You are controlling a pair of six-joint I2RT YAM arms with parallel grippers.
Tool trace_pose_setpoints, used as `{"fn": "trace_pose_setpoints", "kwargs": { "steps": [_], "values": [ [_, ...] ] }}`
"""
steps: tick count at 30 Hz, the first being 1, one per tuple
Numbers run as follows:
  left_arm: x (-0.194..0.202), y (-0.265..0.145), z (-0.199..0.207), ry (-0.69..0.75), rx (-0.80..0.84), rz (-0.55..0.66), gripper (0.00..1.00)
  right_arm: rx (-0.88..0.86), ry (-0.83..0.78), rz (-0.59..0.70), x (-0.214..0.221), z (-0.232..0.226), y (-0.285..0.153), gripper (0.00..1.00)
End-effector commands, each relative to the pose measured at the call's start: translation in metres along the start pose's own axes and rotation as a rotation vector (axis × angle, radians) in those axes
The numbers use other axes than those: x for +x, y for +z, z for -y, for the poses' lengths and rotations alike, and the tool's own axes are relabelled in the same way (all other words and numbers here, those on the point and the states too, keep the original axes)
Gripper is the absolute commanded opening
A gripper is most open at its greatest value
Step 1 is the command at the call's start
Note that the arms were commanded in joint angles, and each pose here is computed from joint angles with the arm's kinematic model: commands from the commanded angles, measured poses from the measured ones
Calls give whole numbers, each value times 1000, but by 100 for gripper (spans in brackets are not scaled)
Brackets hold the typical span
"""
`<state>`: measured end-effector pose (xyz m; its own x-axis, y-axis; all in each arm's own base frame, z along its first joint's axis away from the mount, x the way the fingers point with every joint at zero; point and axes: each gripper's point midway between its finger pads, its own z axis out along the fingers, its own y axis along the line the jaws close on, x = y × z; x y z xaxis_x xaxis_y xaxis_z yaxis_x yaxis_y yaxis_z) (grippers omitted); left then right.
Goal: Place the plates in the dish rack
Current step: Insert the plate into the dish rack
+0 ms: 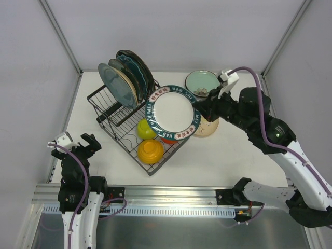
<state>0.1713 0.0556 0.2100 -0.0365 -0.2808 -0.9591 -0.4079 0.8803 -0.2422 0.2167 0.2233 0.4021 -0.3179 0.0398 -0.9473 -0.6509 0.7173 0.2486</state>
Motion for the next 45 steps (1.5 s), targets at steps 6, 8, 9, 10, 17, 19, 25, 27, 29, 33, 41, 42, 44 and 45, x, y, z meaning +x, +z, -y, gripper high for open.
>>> {"fn": "trace_pose_setpoints", "kwargs": {
  "steps": [6, 8, 9, 10, 17, 19, 25, 27, 29, 33, 41, 42, 44, 45],
  "values": [
    [-22, -16, -5, -56, 15, 141, 99, -29, -150, 275, -82, -55, 23, 1],
    [-22, -15, -5, -55, 15, 140, 99, -22, -178, 316, -94, -65, 34, 1],
    [-22, -15, -5, -56, 14, 141, 99, -40, -180, 355, -102, -77, 35, 1],
    [-22, -15, -5, -55, 14, 140, 99, -7, -218, 360, -101, -78, 46, 1],
    [-22, -15, -6, -56, 8, 143, 99, -58, -251, 492, -134, -121, 63, 1],
    [-22, -15, -6, -54, 6, 142, 99, -45, -285, 503, -134, -128, 73, 0],
    [-23, -15, -7, -54, 3, 144, 99, 4, -332, 584, -141, -155, 93, 1],
    [-22, -14, -7, -52, 3, 142, 99, 46, -358, 616, -141, -161, 103, 1],
    [-22, -15, -7, -52, 3, 144, 99, 74, -393, 622, -136, -168, 119, 0],
    [-22, -15, -6, -52, 6, 144, 99, 186, -437, 645, -137, -167, 136, 1],
    [-23, -15, -6, -53, 9, 147, 99, 350, -497, 661, -134, -163, 165, 1],
    [-22, -15, -6, -51, 8, 146, 99, 374, -503, 653, -132, -161, 167, 0],
    [-23, -15, -6, -53, 9, 147, 99, 404, -539, 635, -128, -161, 176, 1],
    [-23, -15, -6, -52, 9, 147, 99, 416, -547, 626, -126, -160, 179, 0]
  ]
}}
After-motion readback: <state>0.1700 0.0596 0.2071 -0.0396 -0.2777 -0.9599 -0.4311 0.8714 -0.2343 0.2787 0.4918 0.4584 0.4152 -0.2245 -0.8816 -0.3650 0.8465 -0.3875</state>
